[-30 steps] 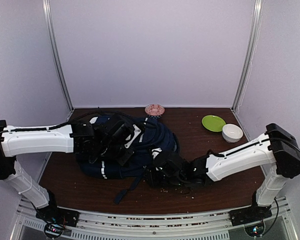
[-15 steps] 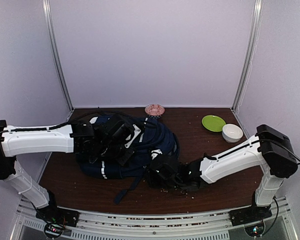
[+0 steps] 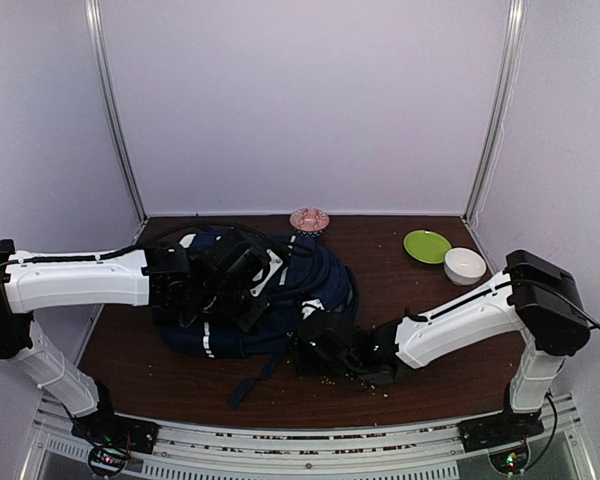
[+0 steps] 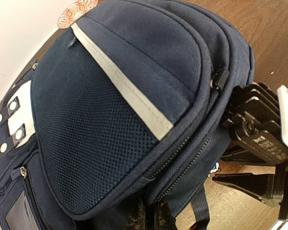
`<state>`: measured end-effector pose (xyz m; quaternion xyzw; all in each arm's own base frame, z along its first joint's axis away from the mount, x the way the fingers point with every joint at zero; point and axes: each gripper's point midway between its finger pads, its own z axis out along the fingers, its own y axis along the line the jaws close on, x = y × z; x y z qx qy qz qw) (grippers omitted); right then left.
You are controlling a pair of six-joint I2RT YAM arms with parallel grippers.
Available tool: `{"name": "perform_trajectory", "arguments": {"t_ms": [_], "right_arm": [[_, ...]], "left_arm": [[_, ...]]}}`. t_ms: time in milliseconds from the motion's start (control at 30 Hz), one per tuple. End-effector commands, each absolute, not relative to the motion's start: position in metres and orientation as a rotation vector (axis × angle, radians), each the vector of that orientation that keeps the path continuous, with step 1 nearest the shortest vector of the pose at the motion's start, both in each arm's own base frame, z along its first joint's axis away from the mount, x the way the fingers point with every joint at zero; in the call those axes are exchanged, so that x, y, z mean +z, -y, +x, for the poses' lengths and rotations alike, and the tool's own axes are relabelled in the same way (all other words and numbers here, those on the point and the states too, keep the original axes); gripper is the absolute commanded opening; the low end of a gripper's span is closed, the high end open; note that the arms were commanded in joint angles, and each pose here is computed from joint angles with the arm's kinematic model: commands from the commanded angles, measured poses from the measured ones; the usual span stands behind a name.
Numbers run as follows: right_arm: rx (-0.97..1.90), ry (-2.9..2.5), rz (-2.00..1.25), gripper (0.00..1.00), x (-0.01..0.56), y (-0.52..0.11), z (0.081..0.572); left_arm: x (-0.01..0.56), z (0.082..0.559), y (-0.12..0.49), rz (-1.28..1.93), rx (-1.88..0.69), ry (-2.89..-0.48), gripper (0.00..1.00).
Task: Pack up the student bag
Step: Zip the student bag at the center of the board.
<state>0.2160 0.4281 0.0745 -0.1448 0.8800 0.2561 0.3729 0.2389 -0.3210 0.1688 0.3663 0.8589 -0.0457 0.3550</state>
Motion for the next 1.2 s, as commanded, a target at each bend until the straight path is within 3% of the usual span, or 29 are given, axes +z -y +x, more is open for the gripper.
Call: {"name": "perform_trajectory", "arguments": {"t_ms": [0,200,567,1167], "right_arm": [[0.664,-2.227,-0.331,0.24,0.080,-0.436,0.227],[0.663,-2.230,-0.320,0.19,0.080,-0.437,0.230],[0.663,-2.231,-0.301,0.00,0.081,-0.433,0.232],[0.572,-2.222,-0.228,0.00,0.089,-0.383,0.235]], "left_arm": [[0.207,0.250,0.351,0.827,-0.290,-2.117,0.00],[0.205,0.250,0.351,0.829,-0.291,-2.123,0.00],[0.202,0.249,0.350,0.825,-0.289,-2.133,0.00],[0.185,0.249,0.340,0.819,-0.233,-2.163,0.00]]}}
